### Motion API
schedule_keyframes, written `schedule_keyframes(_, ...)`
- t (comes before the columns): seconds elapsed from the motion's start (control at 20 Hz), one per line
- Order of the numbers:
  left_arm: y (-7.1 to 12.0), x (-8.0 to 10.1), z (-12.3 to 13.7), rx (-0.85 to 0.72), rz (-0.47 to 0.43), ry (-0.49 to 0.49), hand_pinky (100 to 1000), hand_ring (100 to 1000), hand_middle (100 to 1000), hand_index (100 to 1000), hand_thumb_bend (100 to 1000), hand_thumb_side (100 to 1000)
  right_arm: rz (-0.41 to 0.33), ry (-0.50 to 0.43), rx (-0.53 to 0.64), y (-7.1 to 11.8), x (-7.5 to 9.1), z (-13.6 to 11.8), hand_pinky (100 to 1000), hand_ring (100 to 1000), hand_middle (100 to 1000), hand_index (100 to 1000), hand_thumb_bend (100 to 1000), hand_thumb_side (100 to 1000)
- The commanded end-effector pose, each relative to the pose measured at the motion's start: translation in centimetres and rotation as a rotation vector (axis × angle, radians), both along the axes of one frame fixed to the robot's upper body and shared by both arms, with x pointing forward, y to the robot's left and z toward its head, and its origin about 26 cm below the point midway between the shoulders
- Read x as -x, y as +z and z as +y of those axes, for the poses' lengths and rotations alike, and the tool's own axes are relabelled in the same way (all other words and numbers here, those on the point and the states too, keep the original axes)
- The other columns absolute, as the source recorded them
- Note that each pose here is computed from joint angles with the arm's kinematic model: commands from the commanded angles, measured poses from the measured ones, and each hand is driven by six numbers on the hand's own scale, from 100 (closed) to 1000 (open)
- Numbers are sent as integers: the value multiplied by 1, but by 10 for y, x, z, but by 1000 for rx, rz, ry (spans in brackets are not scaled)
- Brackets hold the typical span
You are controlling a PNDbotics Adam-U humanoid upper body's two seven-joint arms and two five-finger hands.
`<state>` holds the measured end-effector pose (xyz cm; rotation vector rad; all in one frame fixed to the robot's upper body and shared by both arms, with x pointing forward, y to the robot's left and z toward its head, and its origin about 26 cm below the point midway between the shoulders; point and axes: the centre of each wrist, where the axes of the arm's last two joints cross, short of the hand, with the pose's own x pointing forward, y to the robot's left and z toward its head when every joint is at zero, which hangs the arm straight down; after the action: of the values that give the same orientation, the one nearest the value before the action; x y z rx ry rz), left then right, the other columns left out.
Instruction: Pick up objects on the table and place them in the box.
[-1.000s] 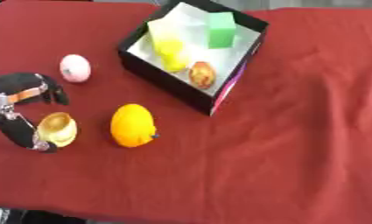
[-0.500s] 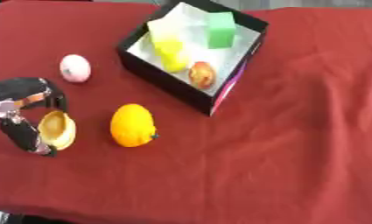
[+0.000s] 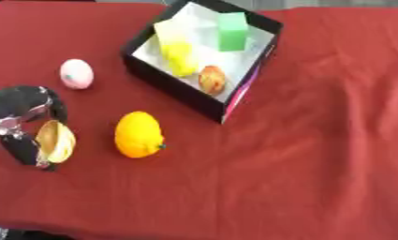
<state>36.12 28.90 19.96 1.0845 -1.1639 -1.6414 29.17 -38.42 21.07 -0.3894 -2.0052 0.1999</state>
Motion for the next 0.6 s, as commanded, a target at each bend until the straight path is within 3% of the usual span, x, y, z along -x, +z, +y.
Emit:
schedule_keyframes(0.05,4,-1,6,-9,-58,19,635,577,553,622,698,100,-18,-3,13,9,2,-2,979,738,700,842,100,534)
schedule_keyframes(0.15,4,-2,8,5,-80,25,616,566,551,617,648,100,-19,-5,12,9,2,-3,979,738,699,842,100,534)
schedule_keyframes(0.25,3,-3,9,21,-99,35,582,544,541,603,502,100,-21,-4,11,9,3,-3,979,738,699,842,100,533)
schedule_keyframes(0.35,3,-4,10,35,-115,44,568,536,535,594,430,100,-21,-3,11,10,3,-3,979,737,699,842,100,531)
schedule_keyframes(0.6,8,-5,13,72,-102,63,546,514,497,539,441,100,-23,-7,13,10,3,-3,978,737,698,841,100,528)
